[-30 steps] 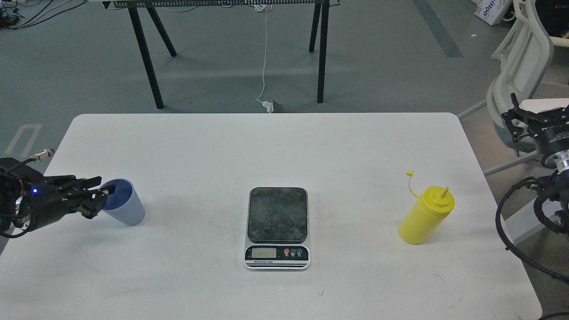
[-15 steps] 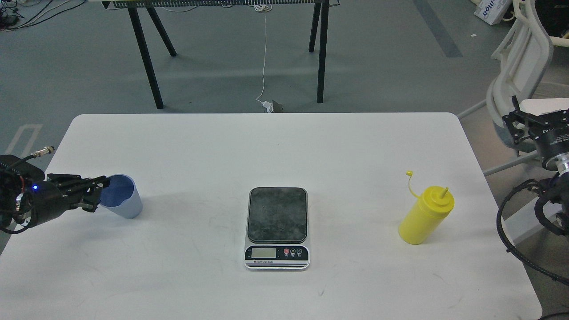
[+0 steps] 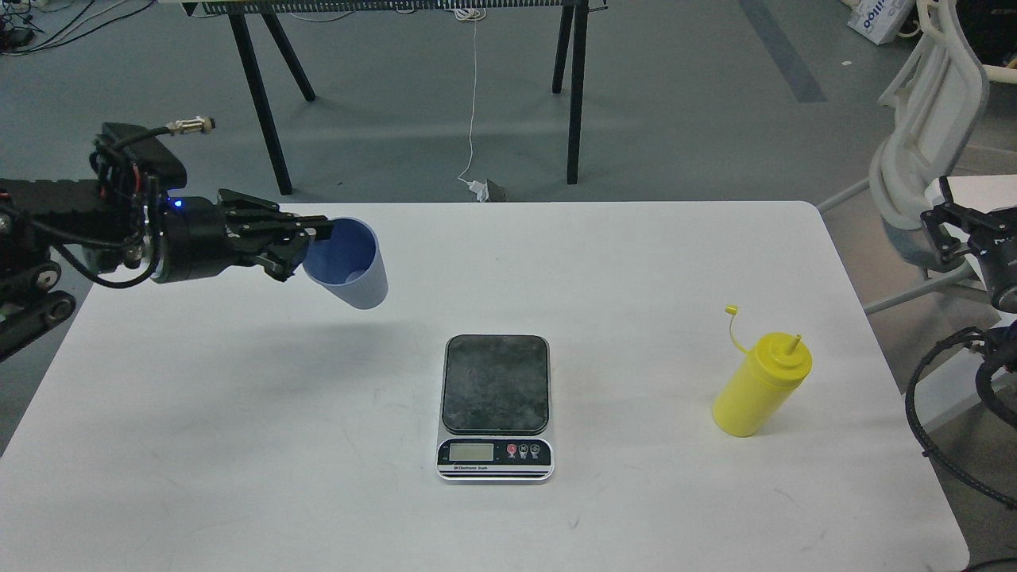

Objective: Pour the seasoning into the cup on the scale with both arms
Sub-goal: 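Lift the cup with the left gripper and lower it onto the scale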

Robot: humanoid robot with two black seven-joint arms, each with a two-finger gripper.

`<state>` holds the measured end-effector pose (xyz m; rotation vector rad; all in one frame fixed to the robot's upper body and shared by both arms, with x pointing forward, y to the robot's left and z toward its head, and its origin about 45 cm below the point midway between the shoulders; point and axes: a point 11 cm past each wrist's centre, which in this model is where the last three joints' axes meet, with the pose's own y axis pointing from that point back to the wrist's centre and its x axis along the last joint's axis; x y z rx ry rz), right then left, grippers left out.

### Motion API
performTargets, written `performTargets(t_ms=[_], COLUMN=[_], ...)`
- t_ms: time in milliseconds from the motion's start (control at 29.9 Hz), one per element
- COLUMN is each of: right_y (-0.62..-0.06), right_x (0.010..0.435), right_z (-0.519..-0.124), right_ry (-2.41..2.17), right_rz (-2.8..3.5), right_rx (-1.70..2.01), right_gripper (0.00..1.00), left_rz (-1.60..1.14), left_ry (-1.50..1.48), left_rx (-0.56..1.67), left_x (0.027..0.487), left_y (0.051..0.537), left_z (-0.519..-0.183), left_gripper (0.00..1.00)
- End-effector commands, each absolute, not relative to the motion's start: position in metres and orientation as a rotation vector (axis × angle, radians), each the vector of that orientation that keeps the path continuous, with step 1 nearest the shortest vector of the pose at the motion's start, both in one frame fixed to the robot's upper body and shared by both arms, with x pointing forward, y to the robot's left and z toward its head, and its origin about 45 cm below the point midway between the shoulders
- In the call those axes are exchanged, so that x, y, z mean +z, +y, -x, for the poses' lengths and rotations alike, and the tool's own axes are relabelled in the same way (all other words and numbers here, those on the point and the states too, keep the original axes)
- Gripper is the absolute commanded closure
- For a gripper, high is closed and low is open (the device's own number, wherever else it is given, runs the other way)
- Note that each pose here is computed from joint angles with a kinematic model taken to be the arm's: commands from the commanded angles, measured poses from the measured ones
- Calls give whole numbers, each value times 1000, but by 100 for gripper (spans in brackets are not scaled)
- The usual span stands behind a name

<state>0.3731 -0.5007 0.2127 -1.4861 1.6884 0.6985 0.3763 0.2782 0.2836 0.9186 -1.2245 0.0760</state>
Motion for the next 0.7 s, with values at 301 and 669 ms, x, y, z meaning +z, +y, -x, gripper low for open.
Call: performTargets(t_ms=[301, 669], right_y=[-522, -524], right_x=[209, 204], right_z=[-355, -351], right_ry=[1735, 1747], right_rz=[1439, 1434], right_rx=[678, 687], right_gripper=[1, 1], left_rz=[-817, -828], left_ry=[-1215, -1154], left_rx=[-149, -183], left_x=[243, 214], left_y=[157, 151], left_z=[-360, -356], left_gripper=[95, 95])
